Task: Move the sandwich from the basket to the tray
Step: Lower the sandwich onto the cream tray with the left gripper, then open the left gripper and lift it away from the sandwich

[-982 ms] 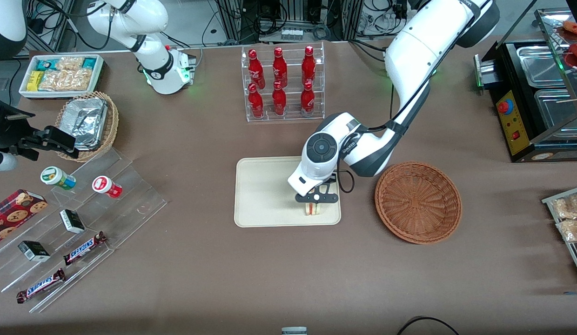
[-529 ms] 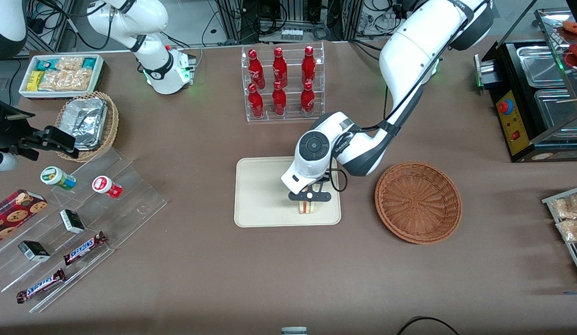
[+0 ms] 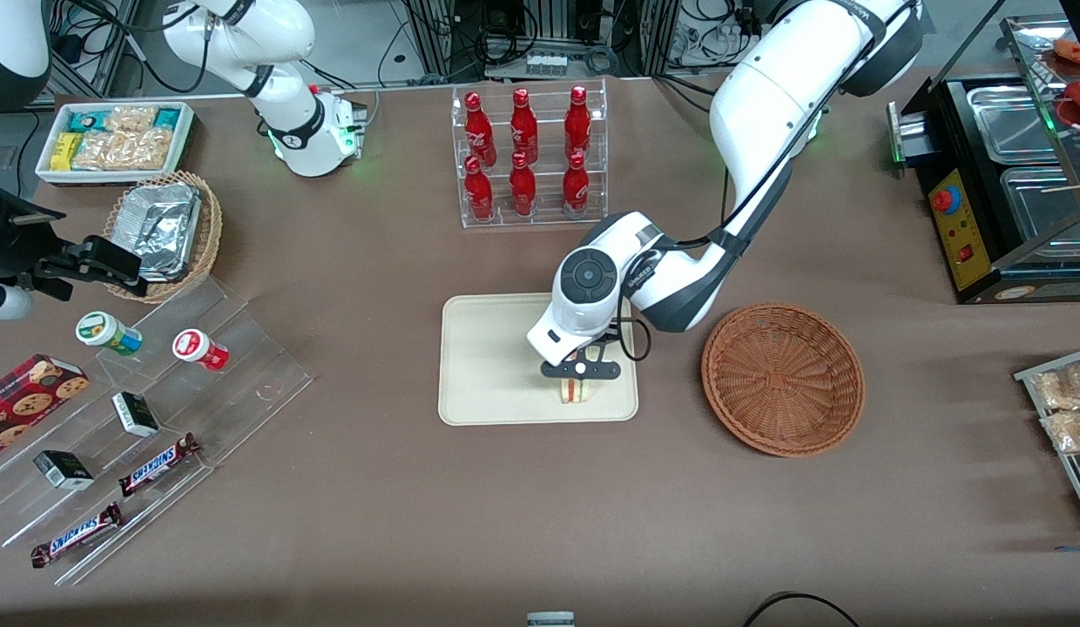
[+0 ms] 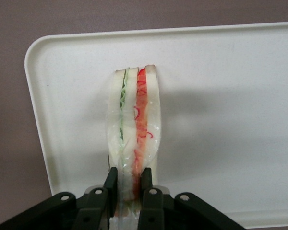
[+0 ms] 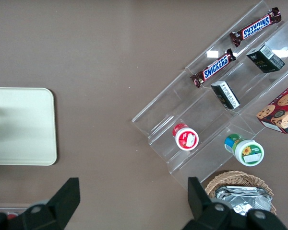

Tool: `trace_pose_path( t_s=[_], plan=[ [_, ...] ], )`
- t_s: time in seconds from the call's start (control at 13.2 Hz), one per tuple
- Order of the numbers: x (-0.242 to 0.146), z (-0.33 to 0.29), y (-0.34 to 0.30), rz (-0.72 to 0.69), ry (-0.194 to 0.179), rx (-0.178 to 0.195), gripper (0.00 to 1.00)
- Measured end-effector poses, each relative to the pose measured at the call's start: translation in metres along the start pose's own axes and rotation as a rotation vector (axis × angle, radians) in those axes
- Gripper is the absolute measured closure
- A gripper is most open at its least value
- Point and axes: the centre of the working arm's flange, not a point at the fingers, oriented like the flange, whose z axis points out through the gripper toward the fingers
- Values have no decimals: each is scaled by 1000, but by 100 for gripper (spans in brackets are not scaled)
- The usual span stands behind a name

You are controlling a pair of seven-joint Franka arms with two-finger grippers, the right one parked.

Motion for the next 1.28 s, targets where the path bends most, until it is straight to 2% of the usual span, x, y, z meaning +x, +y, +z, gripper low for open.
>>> trace_pose_path(
  t_s=[0.15, 0.45, 0.6, 0.98, 1.28],
  plan=[
    [0, 0, 0, 0, 1, 1, 59],
    [0, 0, 0, -13, 0, 1, 18],
    [0, 1, 0, -30, 0, 1, 0],
    [2, -3, 1, -35, 6, -3, 0],
    [14, -17, -3, -58, 33, -17, 0]
  ],
)
